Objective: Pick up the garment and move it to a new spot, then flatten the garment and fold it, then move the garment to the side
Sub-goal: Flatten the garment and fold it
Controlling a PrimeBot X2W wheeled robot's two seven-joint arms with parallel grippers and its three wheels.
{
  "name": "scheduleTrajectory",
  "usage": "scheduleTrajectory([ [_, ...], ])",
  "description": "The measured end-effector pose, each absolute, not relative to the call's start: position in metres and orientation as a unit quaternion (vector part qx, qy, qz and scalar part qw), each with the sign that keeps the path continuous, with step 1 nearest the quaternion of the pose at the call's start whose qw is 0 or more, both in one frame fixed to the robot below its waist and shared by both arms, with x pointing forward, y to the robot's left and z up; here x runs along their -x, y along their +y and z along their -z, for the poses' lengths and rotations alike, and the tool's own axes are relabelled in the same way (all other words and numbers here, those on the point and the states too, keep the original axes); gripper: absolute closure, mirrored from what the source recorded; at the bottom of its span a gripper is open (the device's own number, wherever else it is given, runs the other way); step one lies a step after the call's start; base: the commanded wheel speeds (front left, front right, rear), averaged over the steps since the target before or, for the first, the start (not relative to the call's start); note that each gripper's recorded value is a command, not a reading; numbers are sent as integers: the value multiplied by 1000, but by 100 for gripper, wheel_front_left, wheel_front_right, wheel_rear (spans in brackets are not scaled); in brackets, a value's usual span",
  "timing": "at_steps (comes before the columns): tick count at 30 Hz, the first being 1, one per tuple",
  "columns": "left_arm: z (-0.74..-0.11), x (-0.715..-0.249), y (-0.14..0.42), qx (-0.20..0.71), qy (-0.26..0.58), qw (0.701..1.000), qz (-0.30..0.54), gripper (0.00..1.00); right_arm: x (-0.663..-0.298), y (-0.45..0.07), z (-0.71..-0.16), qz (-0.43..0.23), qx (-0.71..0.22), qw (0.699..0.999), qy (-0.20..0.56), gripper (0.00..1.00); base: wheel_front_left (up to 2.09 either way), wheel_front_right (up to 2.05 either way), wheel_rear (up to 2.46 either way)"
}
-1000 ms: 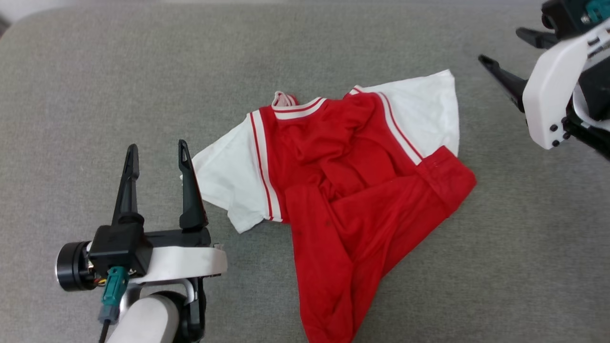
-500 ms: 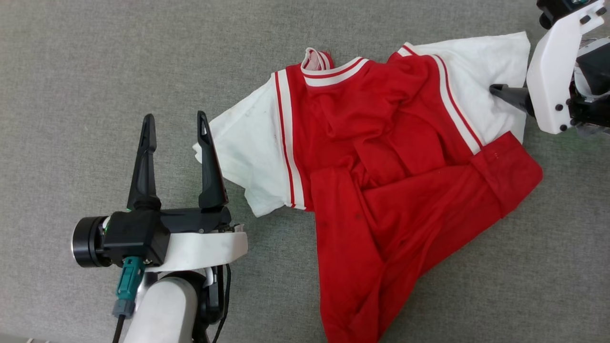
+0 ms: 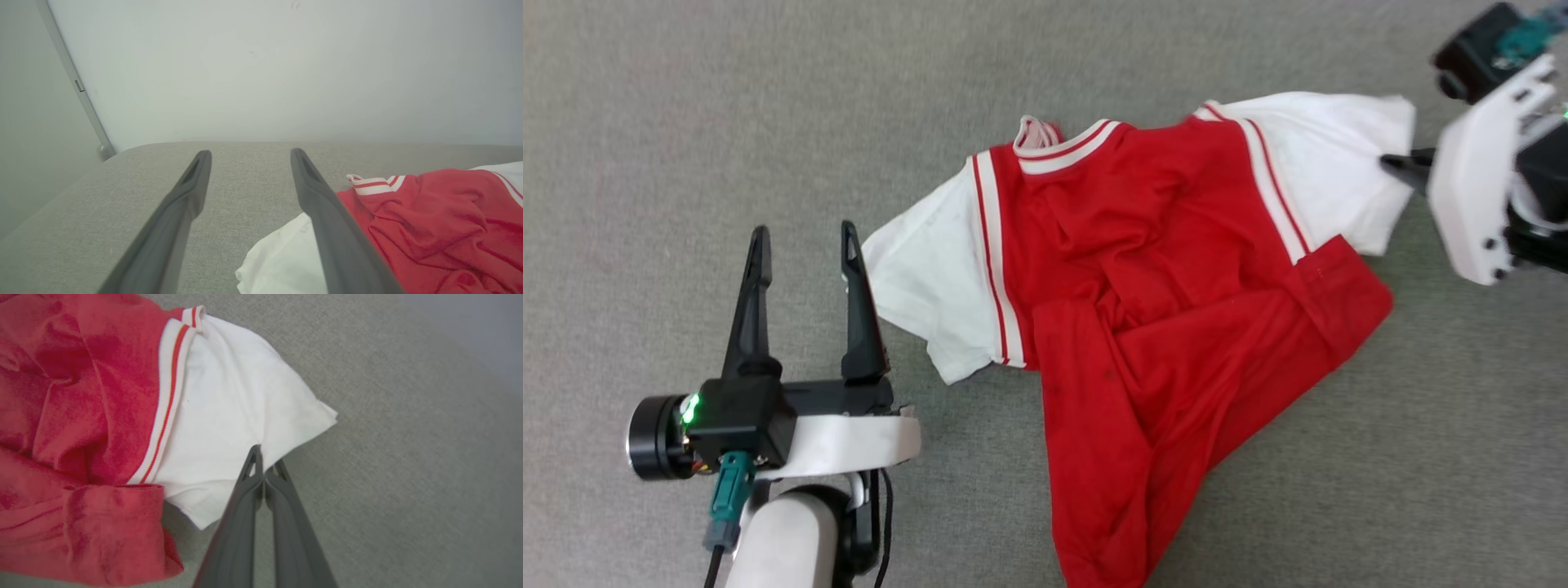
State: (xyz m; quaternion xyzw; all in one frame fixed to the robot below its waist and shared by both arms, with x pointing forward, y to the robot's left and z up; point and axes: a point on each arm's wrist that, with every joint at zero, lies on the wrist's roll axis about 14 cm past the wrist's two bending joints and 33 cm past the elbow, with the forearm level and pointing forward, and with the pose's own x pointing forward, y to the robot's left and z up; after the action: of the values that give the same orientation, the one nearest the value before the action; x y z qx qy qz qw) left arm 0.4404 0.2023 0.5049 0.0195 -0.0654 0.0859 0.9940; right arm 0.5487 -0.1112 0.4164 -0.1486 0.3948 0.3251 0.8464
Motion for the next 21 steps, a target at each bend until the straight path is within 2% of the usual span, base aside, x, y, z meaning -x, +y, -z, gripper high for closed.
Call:
scheduleTrajectory([
  [4,-513,-429,203,-22,-71,994,-82,0,-531,-145,-442,-309,153,861,373,100,0,0,0],
  [9,-519,-423,197,-18,-78,994,-71,0,-487,-206,-436,-260,124,868,405,100,0,0,0],
  [16,-512,-427,188,-17,-70,996,-50,0,-419,-261,-383,-193,79,842,497,100,0,0,0],
  [21,-504,-432,186,-23,-59,997,-39,0,-418,-263,-369,-170,53,852,492,98,0,0,0],
])
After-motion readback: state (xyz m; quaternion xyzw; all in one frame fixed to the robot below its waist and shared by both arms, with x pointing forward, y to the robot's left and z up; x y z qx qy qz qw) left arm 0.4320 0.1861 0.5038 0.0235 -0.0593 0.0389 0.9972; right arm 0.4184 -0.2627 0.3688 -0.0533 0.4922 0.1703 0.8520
